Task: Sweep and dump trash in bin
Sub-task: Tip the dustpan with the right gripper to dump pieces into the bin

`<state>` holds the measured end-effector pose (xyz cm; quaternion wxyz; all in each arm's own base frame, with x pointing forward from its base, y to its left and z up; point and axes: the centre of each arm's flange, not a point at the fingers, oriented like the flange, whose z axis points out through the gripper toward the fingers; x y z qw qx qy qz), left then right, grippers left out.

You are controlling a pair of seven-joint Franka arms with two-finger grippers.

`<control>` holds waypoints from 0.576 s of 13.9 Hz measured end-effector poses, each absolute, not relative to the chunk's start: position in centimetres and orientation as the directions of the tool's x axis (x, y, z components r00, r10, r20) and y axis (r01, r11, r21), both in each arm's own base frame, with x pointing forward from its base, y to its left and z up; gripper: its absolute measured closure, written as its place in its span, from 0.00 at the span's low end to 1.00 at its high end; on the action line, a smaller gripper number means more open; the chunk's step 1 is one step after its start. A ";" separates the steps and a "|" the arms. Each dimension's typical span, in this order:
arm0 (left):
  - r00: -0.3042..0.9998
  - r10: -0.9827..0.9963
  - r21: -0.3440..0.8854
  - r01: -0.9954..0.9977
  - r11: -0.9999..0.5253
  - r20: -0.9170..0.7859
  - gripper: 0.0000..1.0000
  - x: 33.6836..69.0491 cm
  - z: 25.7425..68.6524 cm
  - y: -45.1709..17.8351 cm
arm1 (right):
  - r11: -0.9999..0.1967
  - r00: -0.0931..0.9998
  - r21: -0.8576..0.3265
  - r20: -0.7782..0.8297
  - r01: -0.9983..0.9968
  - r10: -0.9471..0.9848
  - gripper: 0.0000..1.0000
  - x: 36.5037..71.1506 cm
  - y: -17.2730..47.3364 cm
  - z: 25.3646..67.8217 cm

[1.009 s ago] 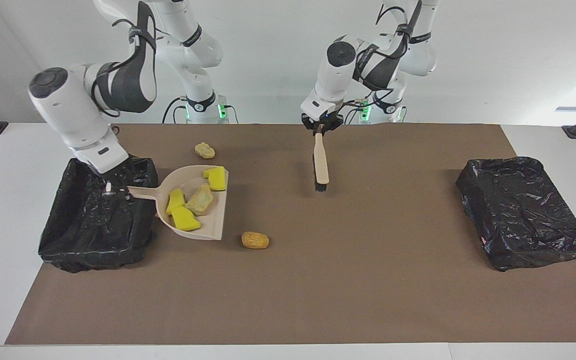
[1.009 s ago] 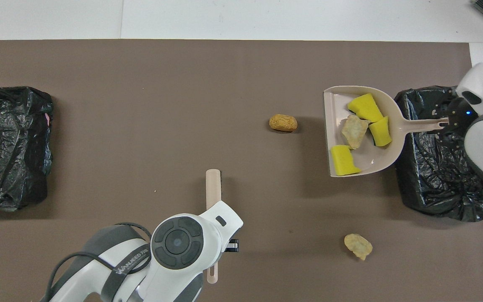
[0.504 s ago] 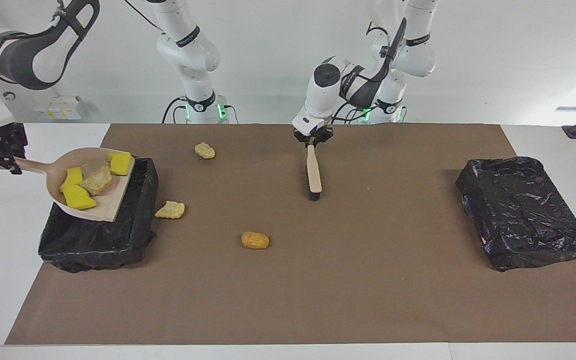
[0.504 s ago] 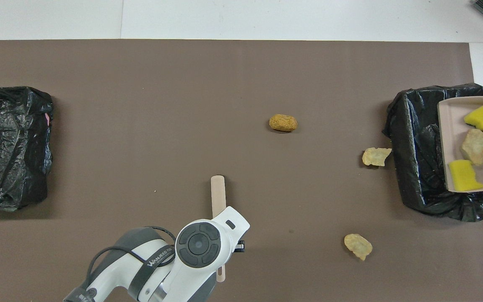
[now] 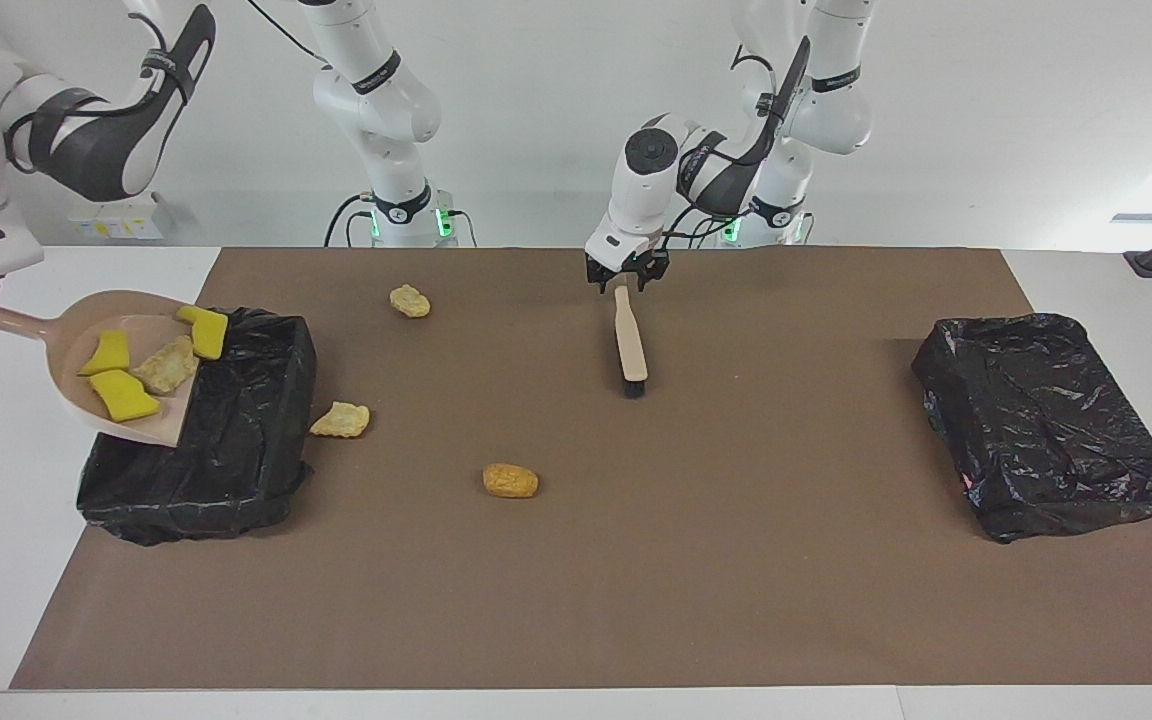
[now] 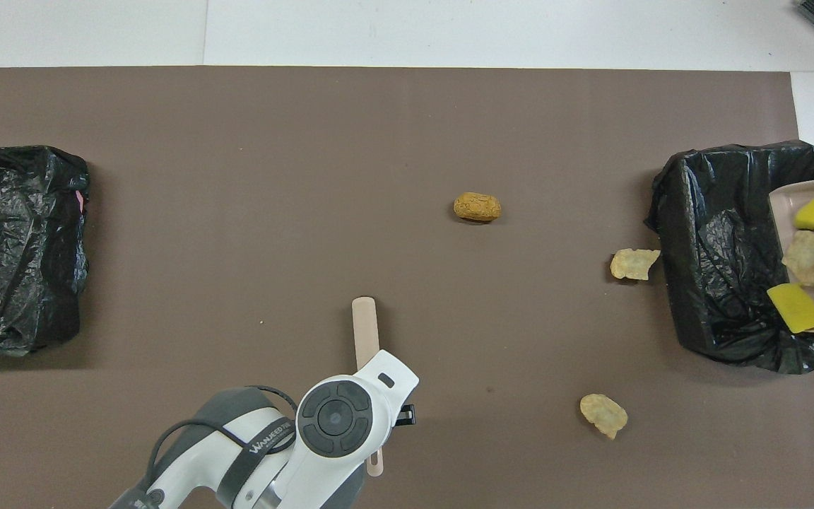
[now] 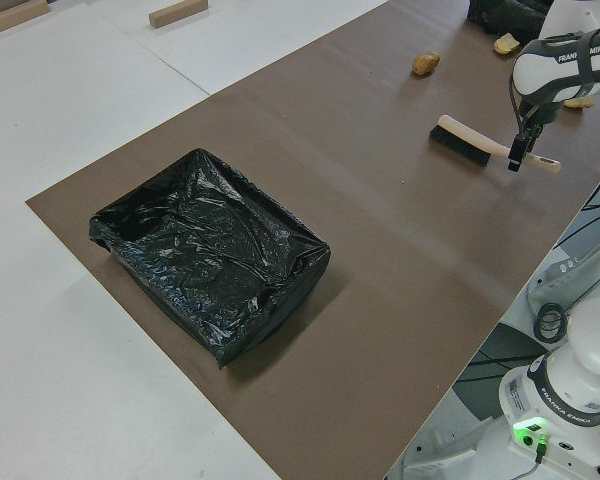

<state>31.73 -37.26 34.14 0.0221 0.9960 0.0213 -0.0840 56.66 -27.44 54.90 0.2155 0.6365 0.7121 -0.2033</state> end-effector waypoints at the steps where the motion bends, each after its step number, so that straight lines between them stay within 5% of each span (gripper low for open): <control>1: 0.985 0.066 0.051 0.075 -0.996 -0.160 0.00 32.8 34.8 -36.8 | 0.096 -0.090 -0.022 -0.591 0.995 0.801 0.68 56.9 -26.7 54.8; 8: 0.978 0.208 0.104 0.209 -0.972 -0.018 0.00 45.9 41.0 -24.7 | 0.050 -0.091 -0.080 -0.689 0.996 0.719 0.68 56.8 -23.8 56.2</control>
